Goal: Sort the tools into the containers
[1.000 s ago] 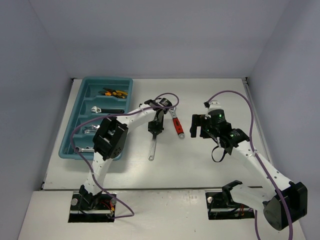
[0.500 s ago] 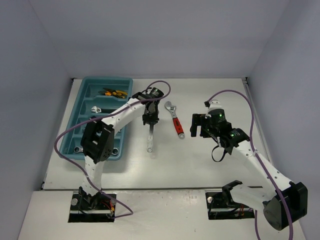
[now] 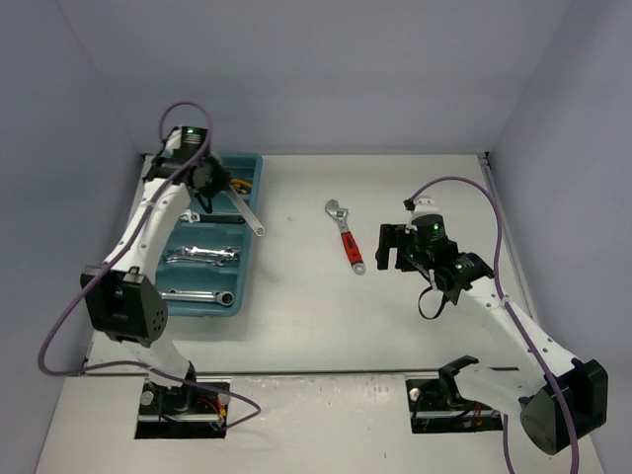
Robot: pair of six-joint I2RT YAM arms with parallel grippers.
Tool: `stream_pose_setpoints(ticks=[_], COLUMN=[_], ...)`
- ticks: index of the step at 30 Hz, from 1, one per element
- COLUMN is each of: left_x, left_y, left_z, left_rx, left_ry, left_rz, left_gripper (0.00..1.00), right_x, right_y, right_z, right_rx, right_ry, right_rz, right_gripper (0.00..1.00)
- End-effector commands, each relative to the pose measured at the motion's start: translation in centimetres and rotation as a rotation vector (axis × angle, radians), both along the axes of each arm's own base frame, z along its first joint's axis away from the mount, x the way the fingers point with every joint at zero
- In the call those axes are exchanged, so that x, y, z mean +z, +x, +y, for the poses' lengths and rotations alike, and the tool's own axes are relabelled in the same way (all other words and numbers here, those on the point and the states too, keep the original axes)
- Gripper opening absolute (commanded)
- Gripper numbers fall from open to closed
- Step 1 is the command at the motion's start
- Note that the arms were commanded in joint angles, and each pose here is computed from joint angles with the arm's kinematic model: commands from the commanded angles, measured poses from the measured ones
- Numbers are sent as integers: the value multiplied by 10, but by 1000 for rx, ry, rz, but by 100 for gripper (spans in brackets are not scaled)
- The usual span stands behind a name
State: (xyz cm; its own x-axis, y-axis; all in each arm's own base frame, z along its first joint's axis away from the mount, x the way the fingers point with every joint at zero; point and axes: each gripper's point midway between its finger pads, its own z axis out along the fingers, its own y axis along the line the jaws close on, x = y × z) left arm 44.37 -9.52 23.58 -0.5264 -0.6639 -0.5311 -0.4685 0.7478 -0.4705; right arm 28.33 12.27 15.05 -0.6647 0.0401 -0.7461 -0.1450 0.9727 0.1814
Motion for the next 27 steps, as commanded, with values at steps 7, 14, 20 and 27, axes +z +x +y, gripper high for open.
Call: stream_pose_setpoints(ticks=[7,14,20,27], left_x=[11,-19,-38,-64], left_y=[53,79,85,79], left_z=[115,137,143,136], left_rx=[484,584,615,660], left_ry=[-215,-237,-237,-317], left_rz=[-232,-222,-178,-145], left_gripper=[0,0,0,0], right_x=[26,21,21,14], right_y=[8,5,5,9], right_z=[0,0,-1,1], right_rx=[-27,-32,-34,-29], right_ry=[47,48,47,29], right_rz=[-71,-58,-55,-31], right_gripper=[87,87,87,87])
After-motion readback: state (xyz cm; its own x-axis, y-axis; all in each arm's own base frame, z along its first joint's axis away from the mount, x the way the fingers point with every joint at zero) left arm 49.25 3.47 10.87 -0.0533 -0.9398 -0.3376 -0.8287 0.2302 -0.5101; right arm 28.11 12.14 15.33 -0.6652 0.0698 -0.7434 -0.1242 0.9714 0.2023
